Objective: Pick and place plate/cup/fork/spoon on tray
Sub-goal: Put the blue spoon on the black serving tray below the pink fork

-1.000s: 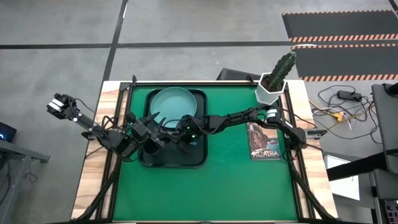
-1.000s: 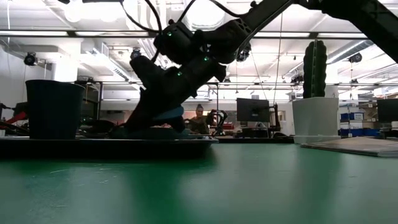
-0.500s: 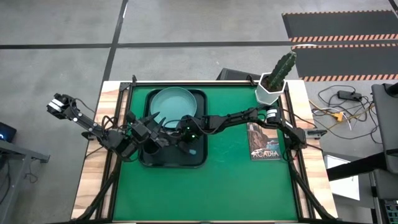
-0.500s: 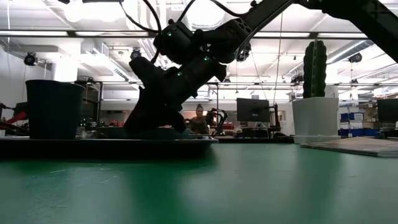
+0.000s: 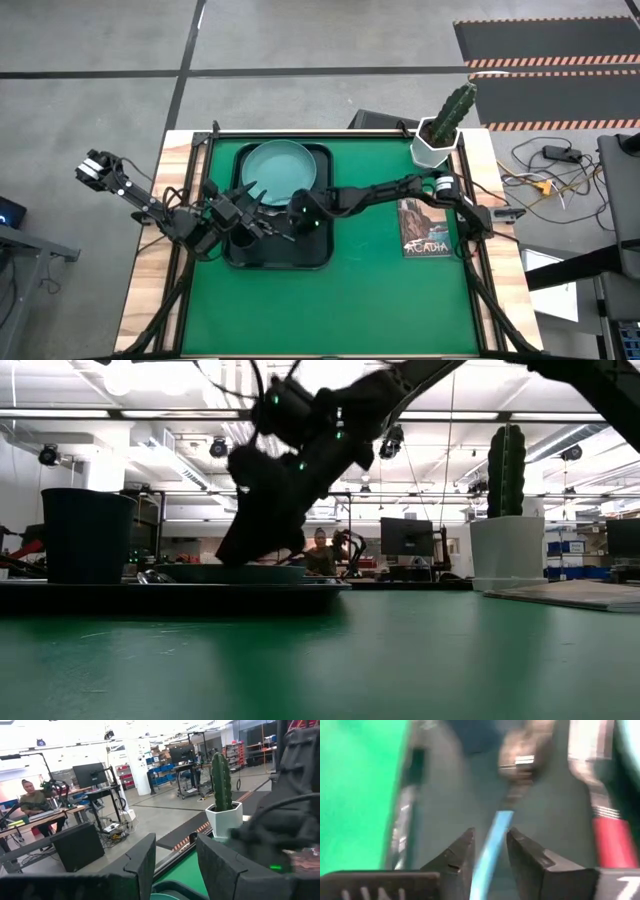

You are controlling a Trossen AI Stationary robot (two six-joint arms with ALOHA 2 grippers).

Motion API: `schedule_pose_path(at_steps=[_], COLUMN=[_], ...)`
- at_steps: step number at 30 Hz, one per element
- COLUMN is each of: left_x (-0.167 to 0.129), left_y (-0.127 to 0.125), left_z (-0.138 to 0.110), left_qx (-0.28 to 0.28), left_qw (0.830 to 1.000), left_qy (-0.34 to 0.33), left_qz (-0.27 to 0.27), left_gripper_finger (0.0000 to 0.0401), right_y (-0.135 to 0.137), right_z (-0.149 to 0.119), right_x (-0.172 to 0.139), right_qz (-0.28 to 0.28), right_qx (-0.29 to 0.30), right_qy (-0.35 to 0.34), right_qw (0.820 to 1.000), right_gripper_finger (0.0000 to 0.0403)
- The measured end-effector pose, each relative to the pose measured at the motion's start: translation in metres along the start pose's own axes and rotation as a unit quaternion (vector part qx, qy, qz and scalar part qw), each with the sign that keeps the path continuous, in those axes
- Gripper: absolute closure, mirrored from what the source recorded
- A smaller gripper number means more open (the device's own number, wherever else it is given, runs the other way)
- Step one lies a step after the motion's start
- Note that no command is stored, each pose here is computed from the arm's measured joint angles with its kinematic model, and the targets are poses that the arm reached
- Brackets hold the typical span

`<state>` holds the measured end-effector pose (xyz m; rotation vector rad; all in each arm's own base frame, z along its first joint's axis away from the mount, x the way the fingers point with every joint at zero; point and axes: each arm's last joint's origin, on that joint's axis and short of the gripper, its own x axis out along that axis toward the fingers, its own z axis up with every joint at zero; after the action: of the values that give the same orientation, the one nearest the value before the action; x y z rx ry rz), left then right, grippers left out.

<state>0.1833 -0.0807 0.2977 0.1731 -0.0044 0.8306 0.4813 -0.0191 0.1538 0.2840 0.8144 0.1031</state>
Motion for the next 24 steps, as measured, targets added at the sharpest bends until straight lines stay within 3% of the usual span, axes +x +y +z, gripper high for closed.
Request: schedule_pose_path(at_steps=[5,10,24], left_x=[0.0,0.0,0.0], left_y=[0.0,0.0,0.0], left_z=[0.0,0.0,0.0], left_qx=[0.0,0.0,-0.001], left_qw=[1.0,1.0,1.0], left_qy=[0.0,0.0,0.0], left_qz=[0.0,0.0,0.0], left_gripper_finger=[0.0278,0.0278,0.0278], right_y=[0.035,0.047,0.029], right_z=[-0.009,-0.025,-0.029], right_x=[0.009,0.024,0.022], right_qz=[0.014,-0.048,-0.094], right_qx=[-0.096,-0.145,-0.127], right_qy=[0.013,0.031,0.071], right_qw=[0.995,0.988,0.985], right_gripper_finger=[0.0348,0.039,0.0392])
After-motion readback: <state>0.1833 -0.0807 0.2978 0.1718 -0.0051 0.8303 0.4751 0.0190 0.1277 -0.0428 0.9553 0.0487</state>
